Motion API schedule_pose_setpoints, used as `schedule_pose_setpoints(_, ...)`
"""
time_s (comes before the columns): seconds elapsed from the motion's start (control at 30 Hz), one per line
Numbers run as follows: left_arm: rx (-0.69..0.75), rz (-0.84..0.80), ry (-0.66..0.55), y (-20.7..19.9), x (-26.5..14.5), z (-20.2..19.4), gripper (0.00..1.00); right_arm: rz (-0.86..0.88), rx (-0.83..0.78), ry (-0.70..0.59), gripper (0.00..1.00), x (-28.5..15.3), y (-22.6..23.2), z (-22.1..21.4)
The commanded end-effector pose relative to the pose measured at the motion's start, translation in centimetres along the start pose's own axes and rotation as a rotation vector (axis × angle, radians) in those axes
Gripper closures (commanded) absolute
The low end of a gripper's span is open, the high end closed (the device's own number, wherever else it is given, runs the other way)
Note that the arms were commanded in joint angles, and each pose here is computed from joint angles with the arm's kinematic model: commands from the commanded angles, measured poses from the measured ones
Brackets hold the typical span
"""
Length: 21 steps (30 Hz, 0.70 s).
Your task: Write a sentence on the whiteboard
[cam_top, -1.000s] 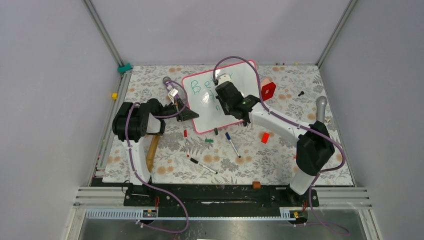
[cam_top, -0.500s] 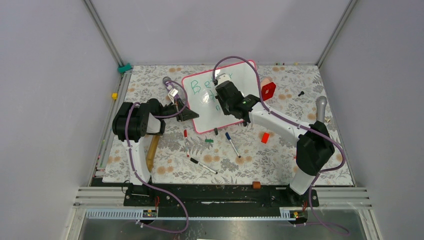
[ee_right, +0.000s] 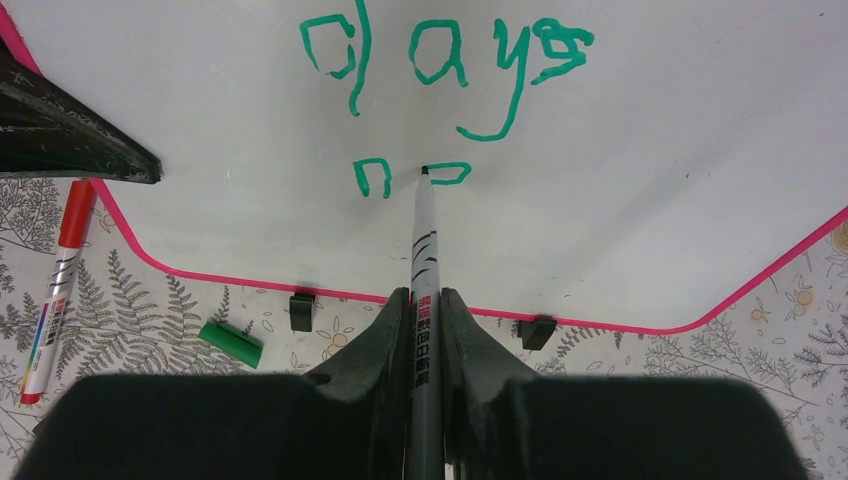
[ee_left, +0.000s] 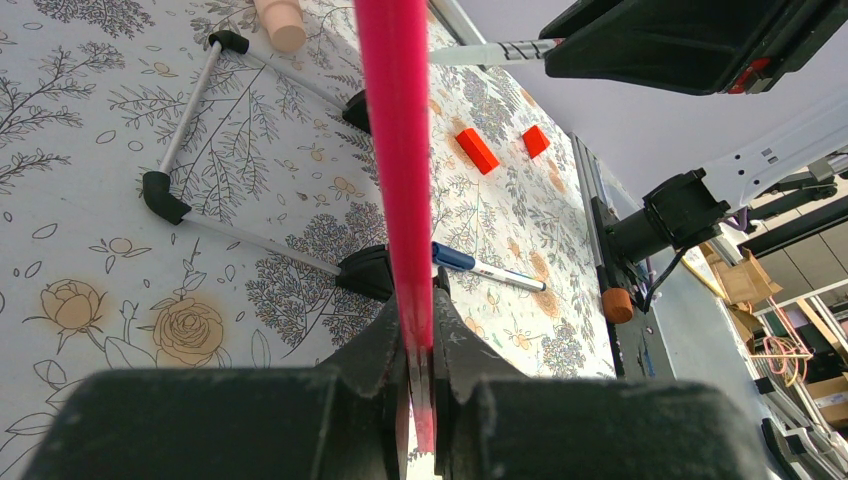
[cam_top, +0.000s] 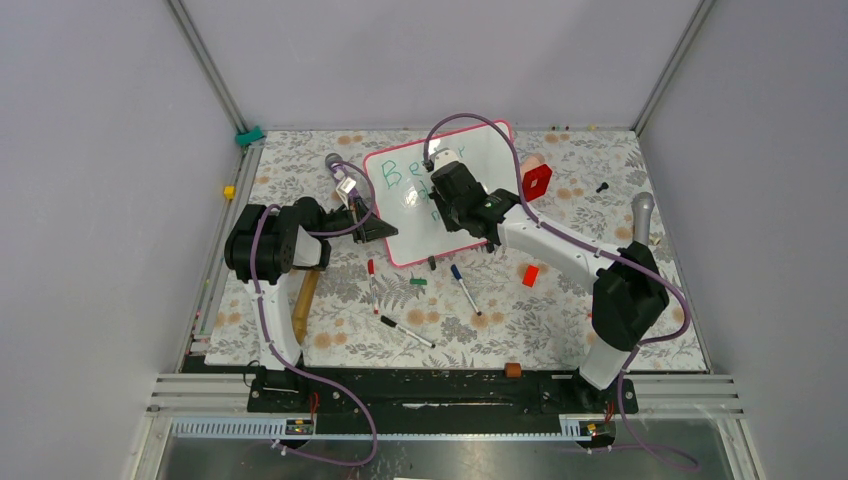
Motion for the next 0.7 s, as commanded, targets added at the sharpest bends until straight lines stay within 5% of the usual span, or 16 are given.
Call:
schedule_pose_setpoints(0.0, 0.097, -0.088, 0.126, -0.4, 0.1, -2.4, 1.0, 0.01, 0.003, -0.003, 1.0, 0.6, -0.1, 0.2)
schedule_pose_setpoints(0.67, 0.096, -0.089, 0.127, -0.4, 0.1, -2.5, 1.0, -0.002, -0.023, 0.073, 1.0, 0.4, -0.2, -2.0)
Point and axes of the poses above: each gripper's point midway between its finger pads, its own x axis out along the fingers, its own y axis along the line the jaws close on, z = x × y, the point moved 3 cm from there along -x, back along the fingers, and after that the axes turned 14 degrees about -x, right-handed, at the moved point
